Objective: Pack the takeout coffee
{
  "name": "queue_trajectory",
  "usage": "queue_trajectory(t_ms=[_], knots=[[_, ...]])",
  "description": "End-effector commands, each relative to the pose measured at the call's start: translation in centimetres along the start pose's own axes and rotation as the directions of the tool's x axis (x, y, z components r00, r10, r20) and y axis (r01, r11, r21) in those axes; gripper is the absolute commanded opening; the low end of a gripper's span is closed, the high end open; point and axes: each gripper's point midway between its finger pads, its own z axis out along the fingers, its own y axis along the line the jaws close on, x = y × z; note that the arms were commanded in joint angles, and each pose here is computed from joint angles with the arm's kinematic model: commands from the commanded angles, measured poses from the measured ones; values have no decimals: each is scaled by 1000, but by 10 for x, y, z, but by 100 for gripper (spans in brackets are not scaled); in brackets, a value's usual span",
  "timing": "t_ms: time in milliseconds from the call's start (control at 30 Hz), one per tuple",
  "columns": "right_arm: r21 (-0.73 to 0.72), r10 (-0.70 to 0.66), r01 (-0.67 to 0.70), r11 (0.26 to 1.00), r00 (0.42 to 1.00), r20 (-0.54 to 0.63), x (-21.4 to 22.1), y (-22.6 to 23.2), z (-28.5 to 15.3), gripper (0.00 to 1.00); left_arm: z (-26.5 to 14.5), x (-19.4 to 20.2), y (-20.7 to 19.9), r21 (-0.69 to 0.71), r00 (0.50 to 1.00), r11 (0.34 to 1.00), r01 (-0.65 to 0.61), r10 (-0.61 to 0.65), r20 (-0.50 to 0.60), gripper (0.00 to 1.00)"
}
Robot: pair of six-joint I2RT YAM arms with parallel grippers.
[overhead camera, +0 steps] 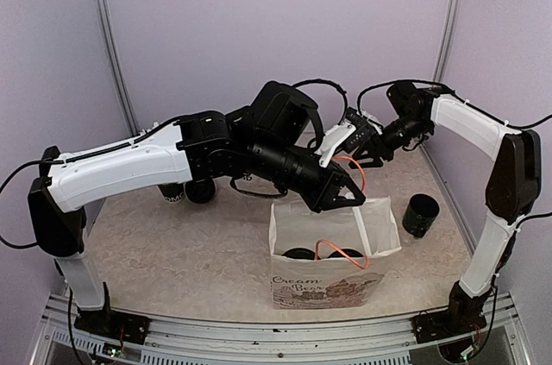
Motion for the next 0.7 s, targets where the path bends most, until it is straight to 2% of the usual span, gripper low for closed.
queue_trajectory(t_ms=[0,33,167,333,533,667], knots=[[-2,-25,25,1000,1000,17,-5,8,-5,57,9,0,-1,-17,999,999,-48,48,-8,0],[-3,-24,24,1000,1000,16,-5,8,-5,57,11,2,-1,-15,999,999,-49,49,-17,1],[-2,-24,24,1000,1000,20,-6,9,-6,57,13,5,-4,-2,998,998,-55,55,-35,21],[-6,-30,30,1000,999,29,-10,14,-11,61,-5,-4,-11,-16,994,994,-104,103,-32,40],[75,-79,76,994,996,41,-23,17,-36,65,-67,-35,-19,-119,975,969,-217,222,31,60],[188,-96,76,979,991,98,-41,9,-66,66,-122,-52,10,-332,964,919,-214,254,82,76]])
